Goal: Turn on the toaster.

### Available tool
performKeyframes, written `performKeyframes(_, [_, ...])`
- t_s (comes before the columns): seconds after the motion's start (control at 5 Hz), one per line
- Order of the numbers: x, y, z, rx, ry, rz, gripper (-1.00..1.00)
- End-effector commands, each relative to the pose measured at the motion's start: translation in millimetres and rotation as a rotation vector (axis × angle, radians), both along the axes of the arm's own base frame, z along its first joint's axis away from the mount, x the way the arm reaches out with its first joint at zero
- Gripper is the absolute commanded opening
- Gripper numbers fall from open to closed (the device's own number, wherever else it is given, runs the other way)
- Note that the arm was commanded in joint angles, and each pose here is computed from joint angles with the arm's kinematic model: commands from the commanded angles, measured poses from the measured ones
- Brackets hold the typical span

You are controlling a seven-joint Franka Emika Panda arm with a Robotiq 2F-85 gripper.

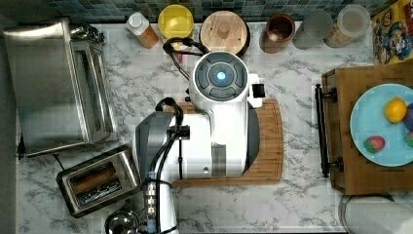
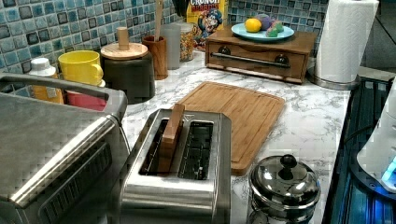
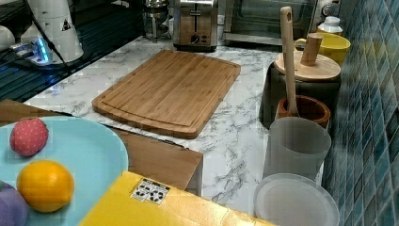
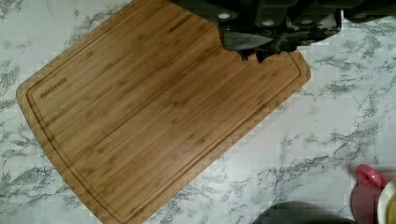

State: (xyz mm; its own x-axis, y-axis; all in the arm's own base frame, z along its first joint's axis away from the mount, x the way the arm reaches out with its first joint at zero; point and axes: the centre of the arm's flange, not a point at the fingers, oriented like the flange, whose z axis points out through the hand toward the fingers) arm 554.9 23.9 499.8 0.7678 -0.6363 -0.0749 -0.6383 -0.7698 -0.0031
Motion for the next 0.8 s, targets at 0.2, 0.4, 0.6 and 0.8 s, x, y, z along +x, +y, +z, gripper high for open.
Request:
performKeyframes(0.2, [-1.4,6.5,5.1,0.014,-0.013,0.022,-1.00])
performKeyframes(0.4, [-15.3,24.8,3.2,0.046,-0.057,0.128,-1.00])
performKeyframes(0.6, [-36.3,42.1,-6.6,0.130,-0.077,0.296,-1.00])
performKeyframes(0.8, [-57.9,69.1,-16.9,0.157,-0.099,0.501,-1.00])
